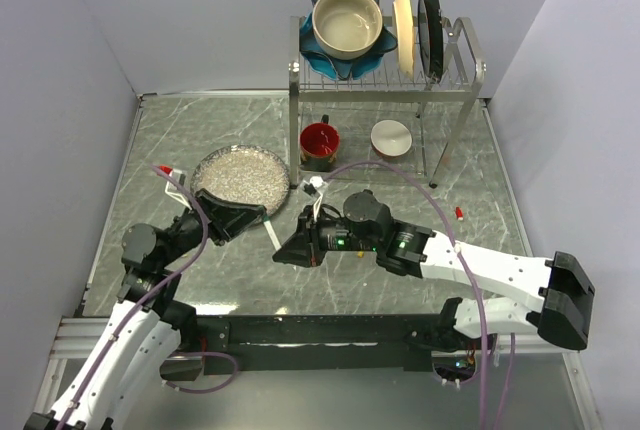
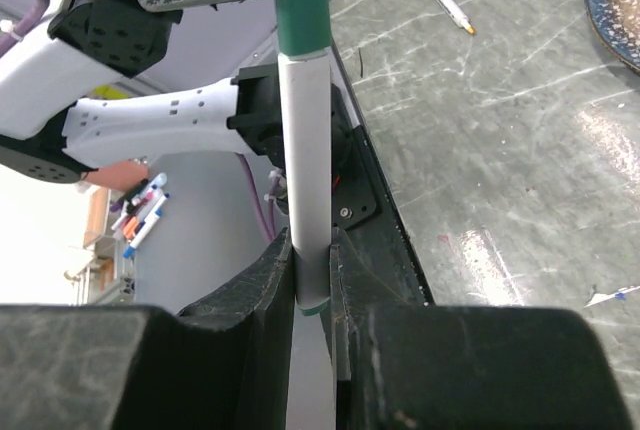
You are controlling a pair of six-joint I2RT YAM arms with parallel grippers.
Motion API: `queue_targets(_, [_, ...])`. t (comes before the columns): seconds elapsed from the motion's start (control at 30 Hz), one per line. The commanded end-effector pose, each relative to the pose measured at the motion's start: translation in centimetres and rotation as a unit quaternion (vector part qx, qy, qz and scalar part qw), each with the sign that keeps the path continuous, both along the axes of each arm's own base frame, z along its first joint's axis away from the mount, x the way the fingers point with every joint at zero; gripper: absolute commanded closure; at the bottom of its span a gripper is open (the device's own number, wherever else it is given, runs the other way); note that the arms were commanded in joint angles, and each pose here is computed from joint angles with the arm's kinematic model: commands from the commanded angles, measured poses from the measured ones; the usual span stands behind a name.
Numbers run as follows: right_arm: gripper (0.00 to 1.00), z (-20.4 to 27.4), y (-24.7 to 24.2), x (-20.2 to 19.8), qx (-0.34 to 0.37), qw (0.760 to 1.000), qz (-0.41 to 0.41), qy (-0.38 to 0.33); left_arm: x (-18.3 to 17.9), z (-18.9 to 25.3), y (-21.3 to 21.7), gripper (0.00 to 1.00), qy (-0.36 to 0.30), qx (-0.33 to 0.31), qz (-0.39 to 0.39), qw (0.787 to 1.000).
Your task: Insert the pens into the pen caps
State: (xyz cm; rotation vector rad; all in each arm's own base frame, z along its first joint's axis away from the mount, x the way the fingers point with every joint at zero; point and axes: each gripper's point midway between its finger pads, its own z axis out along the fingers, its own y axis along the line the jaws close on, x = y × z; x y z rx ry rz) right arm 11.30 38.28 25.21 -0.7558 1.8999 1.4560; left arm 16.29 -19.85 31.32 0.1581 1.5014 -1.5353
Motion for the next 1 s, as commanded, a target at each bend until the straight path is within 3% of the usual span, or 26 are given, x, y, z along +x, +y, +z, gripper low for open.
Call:
queue_targets(0.0, [1.0, 16.5, -1.0, 5.9, 0.242, 0.959, -0.102, -0.105, -4.0, -3.9, -1.6, 0.99, 0.053, 0.051, -0.125, 0.989])
queue_targets(0.27, [1.0, 18.1, -2.0, 7.7, 0.272, 0.951, -0.098, -0.113, -5.5, -4.4, -1.7, 0.99, 0.063, 0.018, -0.151, 0.986])
queue_targets(0.73, [1.0, 20.1, -0.8, 11.0, 0.265, 0.947, -0.125, -0.133, -4.9, -6.8, -2.4, 0.99, 0.126, 0.045, -0.133, 0.982])
queue_targets(0.97, [1.0, 21.8, -1.5, 12.2, 0.283, 0.935, -0.139, -0.162, -5.9, -7.6, -2.8, 0.99, 0.131, 0.048, -0.166, 0.976])
